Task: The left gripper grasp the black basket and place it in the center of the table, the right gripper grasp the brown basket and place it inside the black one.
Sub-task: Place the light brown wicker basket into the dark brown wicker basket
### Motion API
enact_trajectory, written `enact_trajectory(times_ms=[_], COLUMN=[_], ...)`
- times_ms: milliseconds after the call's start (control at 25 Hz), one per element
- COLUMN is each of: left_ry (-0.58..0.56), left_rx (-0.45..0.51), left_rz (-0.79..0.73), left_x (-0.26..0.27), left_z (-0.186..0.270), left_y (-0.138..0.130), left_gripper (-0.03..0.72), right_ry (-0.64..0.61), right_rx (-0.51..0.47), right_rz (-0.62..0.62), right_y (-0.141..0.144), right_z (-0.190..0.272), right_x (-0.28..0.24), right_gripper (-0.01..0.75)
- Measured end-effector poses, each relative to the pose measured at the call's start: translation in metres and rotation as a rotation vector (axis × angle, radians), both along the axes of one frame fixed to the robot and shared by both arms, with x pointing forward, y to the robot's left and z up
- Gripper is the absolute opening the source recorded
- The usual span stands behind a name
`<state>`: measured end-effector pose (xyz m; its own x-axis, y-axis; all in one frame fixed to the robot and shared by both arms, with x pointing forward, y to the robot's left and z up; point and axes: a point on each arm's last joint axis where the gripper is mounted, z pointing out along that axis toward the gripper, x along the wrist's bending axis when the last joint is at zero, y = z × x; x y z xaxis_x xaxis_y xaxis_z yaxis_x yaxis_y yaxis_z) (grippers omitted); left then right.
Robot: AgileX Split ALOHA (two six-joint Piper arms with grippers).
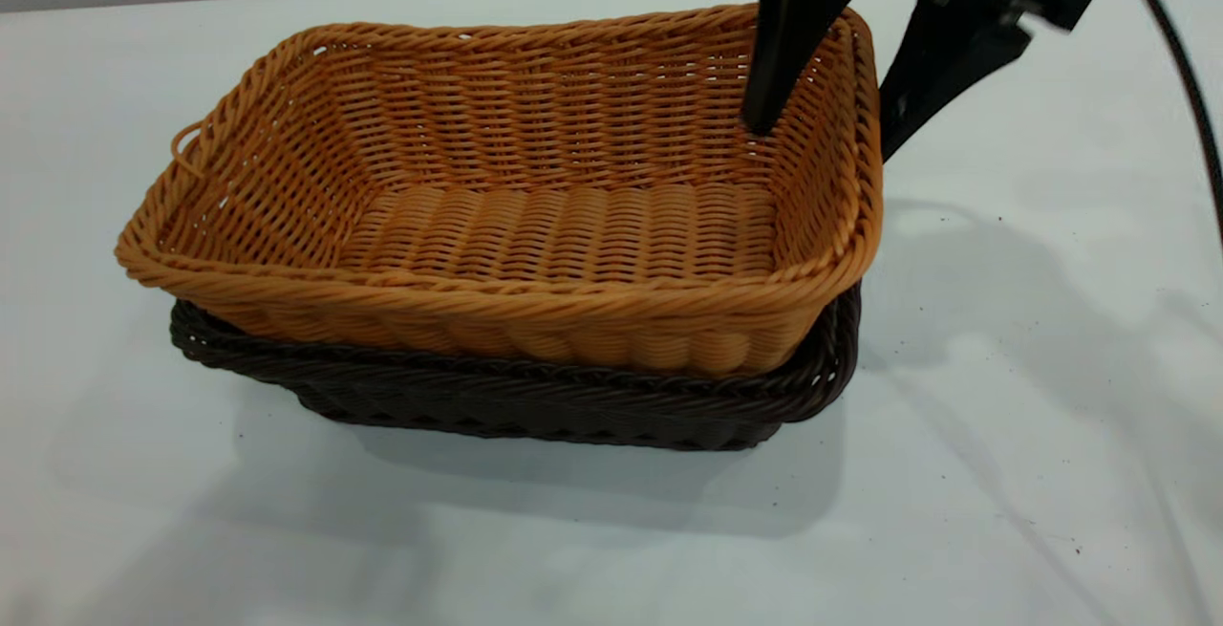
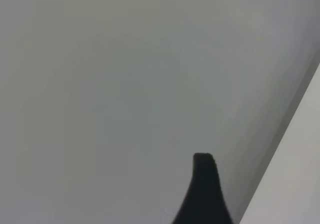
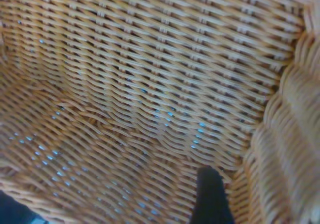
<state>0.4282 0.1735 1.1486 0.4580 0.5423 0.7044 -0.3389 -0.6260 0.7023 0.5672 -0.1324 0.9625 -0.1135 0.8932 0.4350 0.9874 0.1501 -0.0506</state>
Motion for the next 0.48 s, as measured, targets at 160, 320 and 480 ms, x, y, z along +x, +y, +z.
enact_trajectory(times_ms=[160, 320, 480], left_ry=[0.003, 0.019, 0.044], left_rx=[-0.001, -0.004, -0.014], left_rz=[-0.001, -0.006, -0.013], left_x=[0.000, -0.001, -0.001], left_z=[0.000, -0.001, -0.003], left_y=[0.000, -0.001, -0.001], left_gripper=[0.491, 0.491, 0.491], right_ry=[-0.018, -0.058, -0.137], right_rx=[-0.034, -0.097, -0.154], right_rz=[0.011, 0.015, 0.026], right_y=[-0.004, -0.012, -0.020], right_z=[0.005, 0.015, 0.035], right_x=[-0.001, -0.003, -0.007], right_gripper=[0.463, 0.453, 0.442])
